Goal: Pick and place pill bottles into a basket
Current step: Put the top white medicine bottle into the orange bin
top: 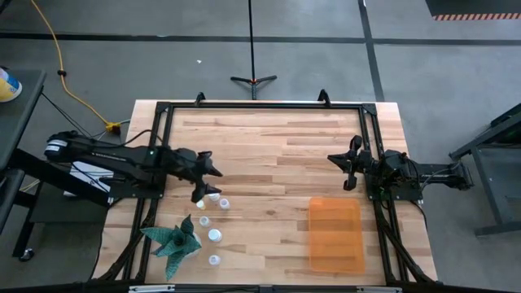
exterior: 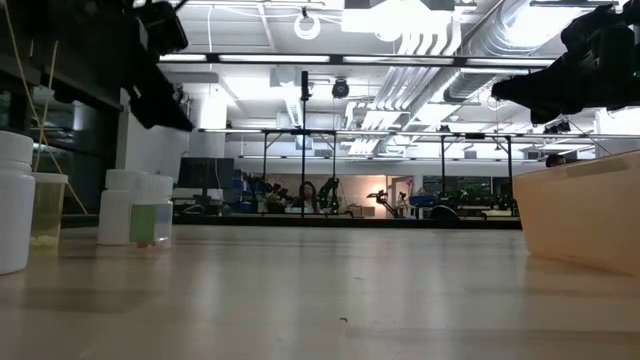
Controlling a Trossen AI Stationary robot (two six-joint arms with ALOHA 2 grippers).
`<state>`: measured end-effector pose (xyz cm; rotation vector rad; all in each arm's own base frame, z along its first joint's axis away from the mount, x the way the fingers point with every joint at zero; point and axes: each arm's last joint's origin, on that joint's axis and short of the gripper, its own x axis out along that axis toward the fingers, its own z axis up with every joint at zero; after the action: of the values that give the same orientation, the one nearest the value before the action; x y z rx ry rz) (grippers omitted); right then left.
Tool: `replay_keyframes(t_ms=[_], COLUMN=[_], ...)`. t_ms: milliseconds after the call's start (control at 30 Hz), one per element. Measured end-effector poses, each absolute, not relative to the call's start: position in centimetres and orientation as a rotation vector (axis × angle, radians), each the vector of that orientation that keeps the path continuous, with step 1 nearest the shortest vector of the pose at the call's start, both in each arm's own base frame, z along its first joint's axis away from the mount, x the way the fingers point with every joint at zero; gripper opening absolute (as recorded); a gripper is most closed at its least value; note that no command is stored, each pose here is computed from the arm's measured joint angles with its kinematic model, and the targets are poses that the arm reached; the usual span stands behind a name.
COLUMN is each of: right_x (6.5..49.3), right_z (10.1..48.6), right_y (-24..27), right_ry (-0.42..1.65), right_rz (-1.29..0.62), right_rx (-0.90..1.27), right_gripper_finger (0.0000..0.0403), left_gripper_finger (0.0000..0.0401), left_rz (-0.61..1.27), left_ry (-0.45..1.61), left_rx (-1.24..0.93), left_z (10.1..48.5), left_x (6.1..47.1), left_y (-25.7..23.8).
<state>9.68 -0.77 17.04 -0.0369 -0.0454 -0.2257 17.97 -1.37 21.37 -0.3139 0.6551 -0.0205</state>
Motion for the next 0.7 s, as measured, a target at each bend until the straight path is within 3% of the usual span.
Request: replay_keyframes(t_ms=[367, 700], right_x=[9.7, 9.7], right_z=[17.0, 17.0], right_y=[-0.7, -0.7], right_ry=[-0.04, -0.039], right_rz=[-0.209, -0.209], right_rx=[-0.061, -0.065], right_gripper_finger=[0.0012, 0.0012], left_gripper_finger=[0.0347, 0.0347], left_rz=[-0.04, -0.055], left_ry=[0.817, 0.829], left_rx=[-0.455, -0.171], left_z=[20.0, 19.5], left_x=[17.8, 17.5], left_y=[-1.7, -3.9])
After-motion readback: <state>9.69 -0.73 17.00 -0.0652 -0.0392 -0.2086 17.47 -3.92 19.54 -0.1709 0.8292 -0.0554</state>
